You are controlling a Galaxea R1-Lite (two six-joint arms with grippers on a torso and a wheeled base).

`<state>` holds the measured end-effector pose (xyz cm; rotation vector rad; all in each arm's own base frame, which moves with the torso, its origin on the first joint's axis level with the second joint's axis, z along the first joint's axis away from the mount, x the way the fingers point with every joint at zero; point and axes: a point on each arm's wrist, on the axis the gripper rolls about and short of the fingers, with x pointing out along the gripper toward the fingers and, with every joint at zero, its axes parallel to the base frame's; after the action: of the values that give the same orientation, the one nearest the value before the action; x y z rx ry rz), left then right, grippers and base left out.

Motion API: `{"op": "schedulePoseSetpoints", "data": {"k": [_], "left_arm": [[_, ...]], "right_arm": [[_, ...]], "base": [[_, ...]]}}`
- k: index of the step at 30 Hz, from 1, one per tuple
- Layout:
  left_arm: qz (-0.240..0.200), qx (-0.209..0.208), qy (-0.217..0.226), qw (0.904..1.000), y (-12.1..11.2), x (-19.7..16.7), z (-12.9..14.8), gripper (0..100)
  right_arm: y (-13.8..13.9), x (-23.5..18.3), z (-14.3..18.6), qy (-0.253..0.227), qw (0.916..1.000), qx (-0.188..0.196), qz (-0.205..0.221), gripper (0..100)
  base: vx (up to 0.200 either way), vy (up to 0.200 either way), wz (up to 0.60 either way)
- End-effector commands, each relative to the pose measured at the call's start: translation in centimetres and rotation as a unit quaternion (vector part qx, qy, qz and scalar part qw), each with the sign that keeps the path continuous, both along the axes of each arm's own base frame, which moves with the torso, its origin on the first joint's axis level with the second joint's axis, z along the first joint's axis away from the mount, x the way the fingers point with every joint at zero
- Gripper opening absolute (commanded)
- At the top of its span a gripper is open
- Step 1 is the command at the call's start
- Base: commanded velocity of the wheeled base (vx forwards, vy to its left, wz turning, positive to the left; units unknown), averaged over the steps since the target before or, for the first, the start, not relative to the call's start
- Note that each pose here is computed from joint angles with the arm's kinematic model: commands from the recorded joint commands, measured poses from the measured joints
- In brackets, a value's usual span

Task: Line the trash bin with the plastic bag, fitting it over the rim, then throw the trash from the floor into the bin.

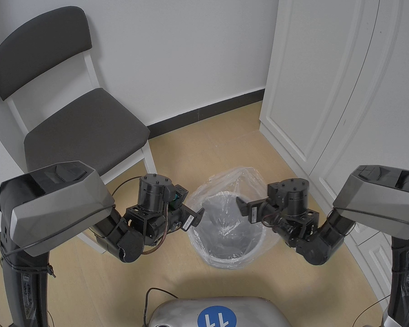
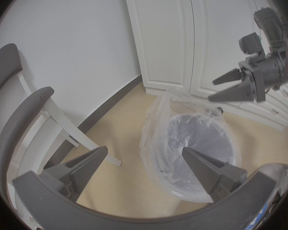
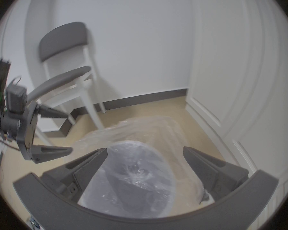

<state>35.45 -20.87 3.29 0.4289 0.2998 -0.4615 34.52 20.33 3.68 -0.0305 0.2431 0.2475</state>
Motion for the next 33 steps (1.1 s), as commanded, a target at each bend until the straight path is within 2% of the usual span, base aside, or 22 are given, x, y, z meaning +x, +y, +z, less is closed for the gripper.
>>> {"op": "schedulePoseSetpoints", "data": {"k": [1,5,9,10,14,16,17,20,24,33], "left_arm": [[0.014,0.018,0.010,0.9997,-0.9,0.3,-2.1,100],[0.014,0.026,0.018,0.9994,-1.0,0.5,-3.1,100],[0.041,0.038,0.016,0.9983,-0.9,1.5,-4.1,100],[0.061,0.041,0.013,0.9972,-0.2,2.5,-4.3,100],[0.078,0.062,0.025,0.9947,1.3,3.5,-4.4,100],[0.103,0.066,0.019,0.9923,3.1,4.9,-4.0,100],[0.103,0.066,0.019,0.9923,3.1,4.9,-4.0,100],[0.126,0.082,0.023,0.9883,5.6,6.0,-3.7,100],[0.125,0.093,0.041,0.9870,5.9,5.9,-4.1,100],[0.085,0.102,0.081,0.9879,4.4,4.5,-5.5,100]], "right_arm": [[-4.9,0.4,0.4,0.008,0.9966,0.031,-0.076,100],[-5.9,1.7,-0.1,0.011,0.9954,0.031,-0.090,100],[-6.1,2.4,-0.9,0.029,0.9950,0.022,-0.093,100],[-6.2,2.6,-1.3,0.038,0.9948,0.019,-0.093,100],[-6.8,2.9,-1.8,0.044,0.9941,0.015,-0.099,100],[-7.3,3.3,-2.0,0.045,0.9937,0.013,-0.102,100],[-7.3,3.3,-2.0,0.045,0.9937,0.013,-0.102,100],[-7.6,3.4,-2.2,0.047,0.9936,0.007,-0.103,100],[-7.6,3.4,-2.9,0.055,0.9933,-0.001,-0.102,100],[-7.5,3.5,-3.8,0.063,0.9932,-0.004,-0.098,100]], "base": [[0.000,0.000,0.00],[0.000,0.000,0.00],[0.000,0.000,0.00],[0.000,0.000,0.00],[0.000,0.000,0.00],[0.000,0.000,0.00],[0.000,0.000,0.00],[0.000,0.000,0.00],[0.000,0.000,0.00],[0.000,0.000,0.00]]}}
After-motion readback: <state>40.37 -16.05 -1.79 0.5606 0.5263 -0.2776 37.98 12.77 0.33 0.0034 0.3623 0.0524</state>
